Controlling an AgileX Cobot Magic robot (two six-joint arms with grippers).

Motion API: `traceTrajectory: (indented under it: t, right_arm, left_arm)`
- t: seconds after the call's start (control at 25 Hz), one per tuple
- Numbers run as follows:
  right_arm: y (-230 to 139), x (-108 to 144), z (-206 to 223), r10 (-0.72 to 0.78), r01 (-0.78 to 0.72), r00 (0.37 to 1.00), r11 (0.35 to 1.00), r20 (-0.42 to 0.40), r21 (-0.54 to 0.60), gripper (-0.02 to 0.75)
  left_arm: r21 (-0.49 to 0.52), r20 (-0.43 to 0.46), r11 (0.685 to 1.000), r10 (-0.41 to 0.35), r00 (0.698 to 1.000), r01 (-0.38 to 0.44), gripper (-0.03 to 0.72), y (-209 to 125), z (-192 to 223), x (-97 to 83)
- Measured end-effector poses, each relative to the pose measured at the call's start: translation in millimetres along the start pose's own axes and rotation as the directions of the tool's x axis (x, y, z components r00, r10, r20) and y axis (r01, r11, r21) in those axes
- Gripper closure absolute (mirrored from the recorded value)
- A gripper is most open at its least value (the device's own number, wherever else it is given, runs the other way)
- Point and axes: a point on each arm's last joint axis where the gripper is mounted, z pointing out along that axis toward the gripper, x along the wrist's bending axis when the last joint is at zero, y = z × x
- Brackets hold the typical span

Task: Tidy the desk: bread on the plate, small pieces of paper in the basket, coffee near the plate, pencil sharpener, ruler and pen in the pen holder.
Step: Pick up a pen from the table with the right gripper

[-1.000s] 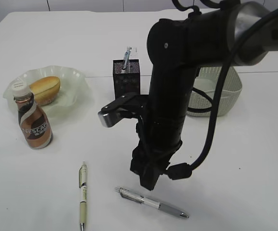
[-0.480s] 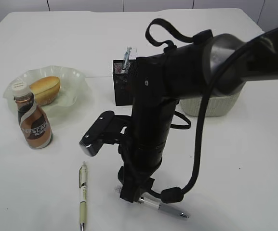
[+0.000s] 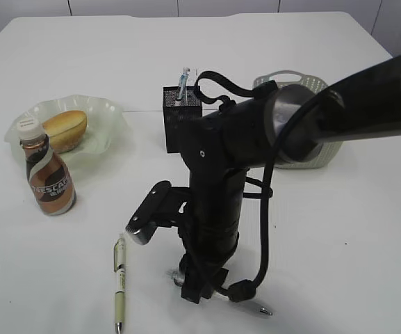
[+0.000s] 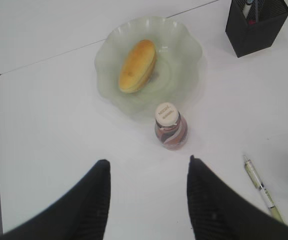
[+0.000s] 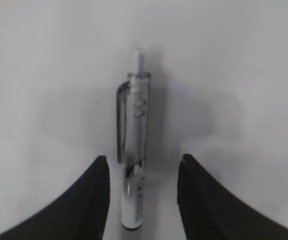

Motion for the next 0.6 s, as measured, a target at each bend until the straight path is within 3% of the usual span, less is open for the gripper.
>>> traceTrajectory:
  t: [0.6]
  right_arm:
    - [0.7,-3.1,4.7,0.069,-0.069,0.997,0.998,0.025,-0.002,0.405]
  left_arm:
    - [0.000,-0.001,1.000,0.000,1.000,0.000,0.321,0.0,0.0,0.1]
